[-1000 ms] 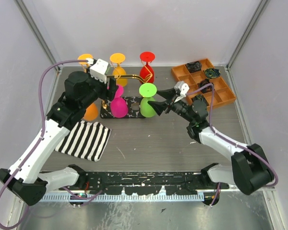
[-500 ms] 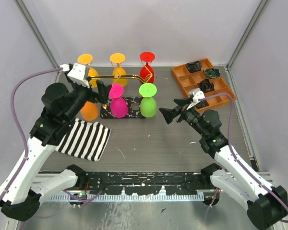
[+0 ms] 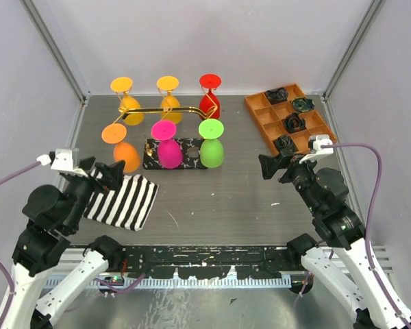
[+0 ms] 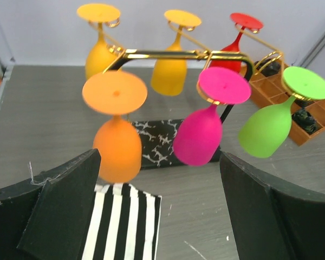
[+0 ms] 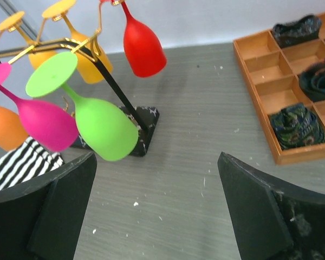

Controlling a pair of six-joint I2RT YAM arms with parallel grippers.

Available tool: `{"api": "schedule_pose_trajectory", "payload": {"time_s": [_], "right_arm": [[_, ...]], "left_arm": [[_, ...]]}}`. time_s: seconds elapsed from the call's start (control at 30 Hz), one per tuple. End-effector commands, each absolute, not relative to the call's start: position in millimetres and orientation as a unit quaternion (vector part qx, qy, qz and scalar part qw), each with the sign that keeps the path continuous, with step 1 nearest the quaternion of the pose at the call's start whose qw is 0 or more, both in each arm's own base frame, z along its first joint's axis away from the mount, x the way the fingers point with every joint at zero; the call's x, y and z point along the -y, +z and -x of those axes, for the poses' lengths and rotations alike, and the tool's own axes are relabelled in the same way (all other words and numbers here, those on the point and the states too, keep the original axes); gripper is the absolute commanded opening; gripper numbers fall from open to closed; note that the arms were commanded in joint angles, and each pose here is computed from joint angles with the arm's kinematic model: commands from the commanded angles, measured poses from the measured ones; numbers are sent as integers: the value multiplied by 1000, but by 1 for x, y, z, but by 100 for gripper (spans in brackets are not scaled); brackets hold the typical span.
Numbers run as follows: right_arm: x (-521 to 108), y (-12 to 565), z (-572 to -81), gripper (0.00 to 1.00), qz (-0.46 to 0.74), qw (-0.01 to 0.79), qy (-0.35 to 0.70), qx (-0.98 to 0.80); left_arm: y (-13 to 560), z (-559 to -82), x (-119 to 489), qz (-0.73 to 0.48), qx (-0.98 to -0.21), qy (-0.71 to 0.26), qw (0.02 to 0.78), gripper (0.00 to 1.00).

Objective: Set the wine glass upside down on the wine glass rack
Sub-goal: Reset both arms

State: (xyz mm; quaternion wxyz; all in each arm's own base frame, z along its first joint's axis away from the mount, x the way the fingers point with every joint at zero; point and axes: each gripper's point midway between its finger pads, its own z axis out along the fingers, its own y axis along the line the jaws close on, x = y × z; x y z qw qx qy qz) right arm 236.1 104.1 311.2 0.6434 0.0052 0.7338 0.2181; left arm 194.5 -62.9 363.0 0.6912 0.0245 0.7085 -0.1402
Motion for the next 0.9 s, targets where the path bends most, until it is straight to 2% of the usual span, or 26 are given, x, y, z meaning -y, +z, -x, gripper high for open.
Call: {"api": "schedule_pose_trajectory", "payload": {"time_s": [0.0,0.4,0.87], "right_arm": [[-93,292,-223,100,-19,620,204,-757],[-78,276,-215,100,-30,631,178,-754],[-85,278,-214,100,-6,639,191,-745]], "left_arm": [[325,-180,42,18,-732,-123,670,98],[274,-173,28,54,-756,-101,644,98],[269,-179,27,61,-761,-90,640,98]]}}
